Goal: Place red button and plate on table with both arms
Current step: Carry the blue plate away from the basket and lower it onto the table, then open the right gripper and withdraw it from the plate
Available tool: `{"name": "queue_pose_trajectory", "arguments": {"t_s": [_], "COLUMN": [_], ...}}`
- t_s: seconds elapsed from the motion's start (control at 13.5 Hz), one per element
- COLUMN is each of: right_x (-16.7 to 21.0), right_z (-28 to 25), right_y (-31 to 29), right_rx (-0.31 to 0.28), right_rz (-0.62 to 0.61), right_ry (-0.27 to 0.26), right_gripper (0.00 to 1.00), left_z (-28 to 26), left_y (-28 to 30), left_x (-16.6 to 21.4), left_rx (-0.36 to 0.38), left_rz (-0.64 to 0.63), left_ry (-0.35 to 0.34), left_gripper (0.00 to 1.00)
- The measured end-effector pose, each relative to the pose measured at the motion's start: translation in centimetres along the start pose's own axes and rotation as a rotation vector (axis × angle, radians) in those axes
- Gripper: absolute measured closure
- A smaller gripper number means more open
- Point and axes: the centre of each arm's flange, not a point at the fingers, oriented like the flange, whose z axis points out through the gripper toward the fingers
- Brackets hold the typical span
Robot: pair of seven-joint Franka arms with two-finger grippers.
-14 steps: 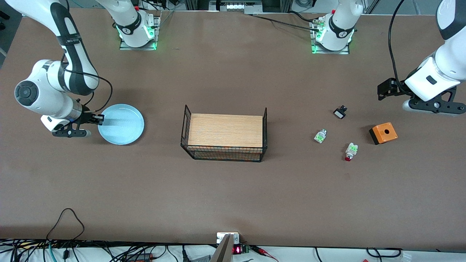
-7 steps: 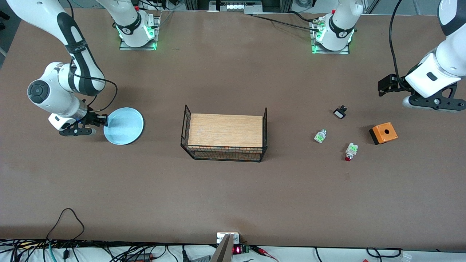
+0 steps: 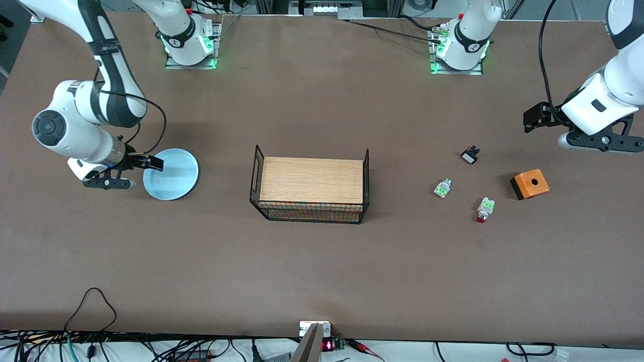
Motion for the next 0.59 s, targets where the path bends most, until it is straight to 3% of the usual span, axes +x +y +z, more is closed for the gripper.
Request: {"name": "queue_pose_trajectory", "arguments": {"t_s": [0.3,0.59], "right_x": [0.9,2.0], "right_z": [-6.9,-19.8], "right_y": [-7.7,-6.9], "right_rx": [-0.018,-0.016], "right_rz": [0.045,0.068], "right_ry": [-0.038,-0.024], "right_gripper": [0.00,0.00], "left_z": [0.0,0.0], "left_y": [0.2,0.2], "left_x": [0.0,0.0], "left_rx": [0.001,0.001], "left_rz": [0.003,0.001], "left_ry": [0.000,0.001], "left_gripper": [0.00,0.00]}}
